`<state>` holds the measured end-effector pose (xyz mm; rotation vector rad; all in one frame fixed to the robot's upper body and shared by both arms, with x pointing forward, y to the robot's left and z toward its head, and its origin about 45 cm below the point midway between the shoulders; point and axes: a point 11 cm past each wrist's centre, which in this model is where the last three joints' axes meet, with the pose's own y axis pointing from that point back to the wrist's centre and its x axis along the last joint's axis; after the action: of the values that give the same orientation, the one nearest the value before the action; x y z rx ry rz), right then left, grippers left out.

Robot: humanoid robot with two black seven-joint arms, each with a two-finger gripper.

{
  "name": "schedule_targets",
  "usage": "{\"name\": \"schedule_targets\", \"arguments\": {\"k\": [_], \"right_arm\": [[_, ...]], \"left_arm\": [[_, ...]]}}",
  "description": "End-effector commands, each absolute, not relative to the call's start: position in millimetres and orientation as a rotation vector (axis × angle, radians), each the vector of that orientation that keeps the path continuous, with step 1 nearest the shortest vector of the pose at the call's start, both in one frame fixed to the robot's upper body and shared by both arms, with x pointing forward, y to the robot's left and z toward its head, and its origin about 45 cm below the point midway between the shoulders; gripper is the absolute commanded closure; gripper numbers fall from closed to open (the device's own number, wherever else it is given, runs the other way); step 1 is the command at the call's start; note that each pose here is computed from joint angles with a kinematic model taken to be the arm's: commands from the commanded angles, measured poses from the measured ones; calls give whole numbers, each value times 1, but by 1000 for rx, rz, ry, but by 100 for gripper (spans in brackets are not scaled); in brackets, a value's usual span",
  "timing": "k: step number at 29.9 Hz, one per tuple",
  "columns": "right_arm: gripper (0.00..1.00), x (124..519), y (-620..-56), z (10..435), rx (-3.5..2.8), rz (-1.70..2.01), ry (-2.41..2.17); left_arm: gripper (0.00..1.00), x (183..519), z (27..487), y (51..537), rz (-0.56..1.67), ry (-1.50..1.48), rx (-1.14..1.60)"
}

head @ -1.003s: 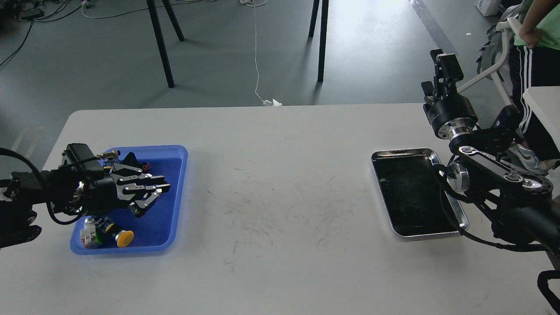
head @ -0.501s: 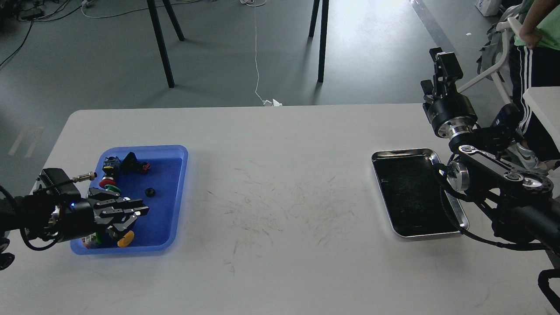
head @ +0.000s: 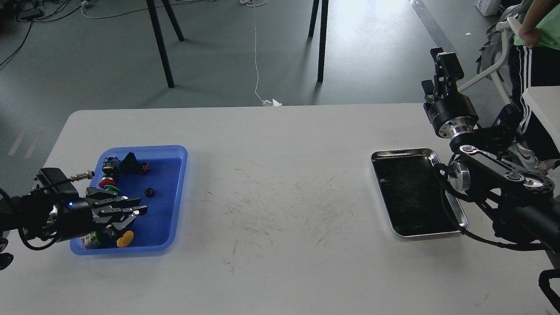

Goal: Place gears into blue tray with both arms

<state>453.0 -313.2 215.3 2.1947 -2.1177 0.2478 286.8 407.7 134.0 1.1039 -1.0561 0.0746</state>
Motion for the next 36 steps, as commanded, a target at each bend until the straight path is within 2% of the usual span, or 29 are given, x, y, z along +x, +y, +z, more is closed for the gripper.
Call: {"name": "schedule_targets", "arguments": {"k": [1,3,7,16,19,20,22,28,31,36], "right_arm": [[5,453,-313,216,2196,248,-2118],[5,453,-313,216,2196,248,-2118],[4,454,-310,217,2204,247,-2117],[4,462,-290,230,2268,260,-2106],[4,466,-278,234,2297,263,-2099],[4,466,-270,234,2314,253,-2094],[3,467,-257,233,2342,239,-2086],[3,465,-251,230,2353,227,-2075],[3,464,-245,231,2380,216,-2057],[3,463,-242,237,2406,221,-2049]], "left_arm": [[54,287,134,408,81,-1053,1105],[53,290,136,407,92,-1058,1102],[44,306,150,406,214,-1064,1092],[38,382,230,386,866,-965,867],[33,402,253,389,1087,-851,762],[27,407,257,389,1136,-777,721],[21,413,261,385,1178,-691,668],[18,440,264,353,1227,-608,558],[8,445,264,351,1233,-611,555],[6,451,269,342,1246,-586,519]]}}
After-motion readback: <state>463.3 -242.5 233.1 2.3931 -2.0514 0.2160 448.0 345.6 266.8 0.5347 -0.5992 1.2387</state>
